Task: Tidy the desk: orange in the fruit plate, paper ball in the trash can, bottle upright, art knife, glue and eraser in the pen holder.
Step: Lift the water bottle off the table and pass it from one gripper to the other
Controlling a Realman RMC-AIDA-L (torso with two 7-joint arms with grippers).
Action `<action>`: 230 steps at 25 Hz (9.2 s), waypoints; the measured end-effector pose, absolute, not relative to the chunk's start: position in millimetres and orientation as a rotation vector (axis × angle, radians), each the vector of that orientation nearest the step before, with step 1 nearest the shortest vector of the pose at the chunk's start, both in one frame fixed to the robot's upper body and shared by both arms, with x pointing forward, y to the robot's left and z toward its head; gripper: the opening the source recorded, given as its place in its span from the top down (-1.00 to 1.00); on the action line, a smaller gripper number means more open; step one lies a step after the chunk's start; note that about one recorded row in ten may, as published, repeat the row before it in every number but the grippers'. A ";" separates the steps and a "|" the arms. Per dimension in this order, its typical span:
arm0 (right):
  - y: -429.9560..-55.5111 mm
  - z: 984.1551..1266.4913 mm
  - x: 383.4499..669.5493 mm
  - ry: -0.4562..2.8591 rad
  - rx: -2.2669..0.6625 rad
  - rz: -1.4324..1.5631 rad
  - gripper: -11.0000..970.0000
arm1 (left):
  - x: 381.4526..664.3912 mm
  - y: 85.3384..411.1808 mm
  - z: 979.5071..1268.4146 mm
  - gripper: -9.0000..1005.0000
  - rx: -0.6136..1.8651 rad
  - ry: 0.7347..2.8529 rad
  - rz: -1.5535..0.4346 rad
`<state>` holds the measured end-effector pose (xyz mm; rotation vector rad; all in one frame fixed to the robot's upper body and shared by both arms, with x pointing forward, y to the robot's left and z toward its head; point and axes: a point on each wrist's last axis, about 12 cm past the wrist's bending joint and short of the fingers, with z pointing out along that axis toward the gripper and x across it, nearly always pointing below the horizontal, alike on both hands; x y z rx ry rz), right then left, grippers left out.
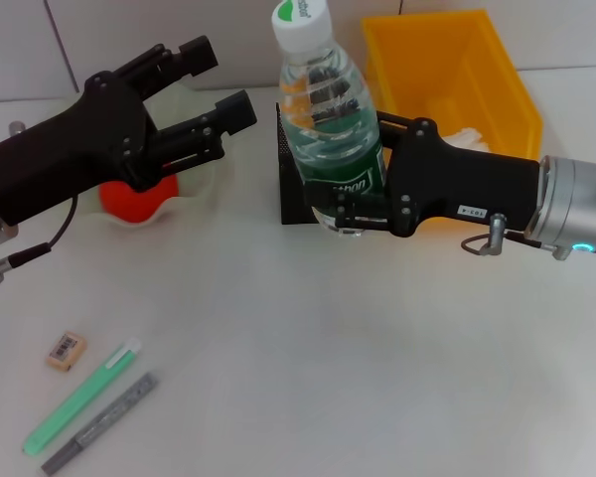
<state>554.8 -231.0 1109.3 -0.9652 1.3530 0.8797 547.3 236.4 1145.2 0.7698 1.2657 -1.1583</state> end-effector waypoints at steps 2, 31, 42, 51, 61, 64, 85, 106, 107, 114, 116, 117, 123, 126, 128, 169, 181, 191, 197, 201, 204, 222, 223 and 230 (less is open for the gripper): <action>-230.4 1109.3 555.0 1.353 -0.968 0.880 -0.58 | 548.5 235.3 1145.8 -0.69 0.768 1.261 -1.157; -220.5 1111.6 560.7 1.353 -1.002 0.881 -0.57 | 559.0 212.0 1146.2 -0.69 0.769 1.254 -1.164; -217.3 1109.9 560.7 1.360 -1.009 0.884 -0.57 | 562.2 210.1 1149.6 -0.69 0.748 1.235 -1.168; -216.4 1109.7 560.5 1.358 -1.006 0.886 -0.57 | 562.9 205.2 1149.5 -0.69 0.764 1.232 -1.170; -216.2 1108.1 559.8 1.363 -1.004 0.891 -0.57 | 562.8 203.8 1150.0 -0.69 0.760 1.227 -1.177; -215.9 1107.7 559.5 1.364 -1.005 0.893 -0.57 | 562.8 203.8 1150.1 -0.69 0.760 1.227 -1.177; -215.0 1109.7 559.7 1.352 -1.003 0.898 -0.57 | 561.8 200.8 1149.2 -0.69 0.769 1.222 -1.178; -214.7 1109.7 559.7 1.355 -1.003 0.901 -0.57 | 563.6 199.2 1150.6 -0.69 0.761 1.218 -1.177; -214.6 1109.7 559.8 1.355 -1.003 0.900 -0.57 | 563.7 199.2 1150.6 -0.69 0.760 1.218 -1.176; -214.6 1109.9 559.9 1.355 -1.004 0.899 -0.57 | 564.8 198.3 1151.2 -0.69 0.761 1.219 -1.175; -214.6 1110.0 559.9 1.354 -1.004 0.899 -0.57 | 565.1 198.2 1151.2 -0.69 0.761 1.220 -1.173; -214.6 1110.0 559.9 1.354 -1.004 0.899 -0.57 | 565.3 198.2 1151.1 -0.69 0.760 1.222 -1.172; -214.6 1110.0 559.9 1.355 -1.004 0.899 -0.57 | 565.3 197.9 1150.8 -0.69 0.768 1.216 -1.161; -214.4 1110.3 560.2 1.354 -1.004 0.900 -0.57 | 564.7 197.1 1150.1 -0.28 0.777 1.214 -1.157; -214.2 1110.7 560.5 1.353 -1.005 0.900 -0.57 | 564.5 197.0 1150.2 -0.21 0.773 1.211 -1.159; -210.5 1110.9 564.2 1.362 -0.986 0.897 -0.58 | 562.8 191.6 1153.3 0.12 0.789 1.162 -1.155; -201.5 1108.0 568.1 1.389 -1.029 0.874 -0.59 | 563.0 190.8 1153.9 0.12 0.791 1.160 -1.157; -201.4 1107.8 568.2 1.388 -1.025 0.870 -0.60 | 564.2 190.3 1155.3 0.12 0.788 1.157 -1.154; -202.2 1107.3 567.7 1.388 -1.025 0.865 -0.60 | 564.5 190.4 1155.4 0.12 0.786 1.157 -1.153; -203.0 1106.6 567.4 1.391 -1.023 0.862 -0.60 | 564.7 190.5 1155.6 0.12 0.784 1.157 -1.152; -203.4 1106.3 567.3 1.393 -1.021 0.860 -0.63 | 564.8 190.5 1155.8 0.12 0.783 1.156 -1.152; -205.5 1106.8 562.1 1.379 -1.028 0.881 -0.72 | 563.4 191.3 1155.0 0.13 0.784 1.155 -1.156; -205.5 1106.8 562.1 1.379 -1.028 0.881 -0.73 | 563.4 191.4 1154.8 0.13 0.783 1.155 -1.156; -212.7 1106.0 556.1 1.378 -1.012 0.878 -0.73 | 563.1 191.8 1154.2 0.13 0.783 1.158 -1.154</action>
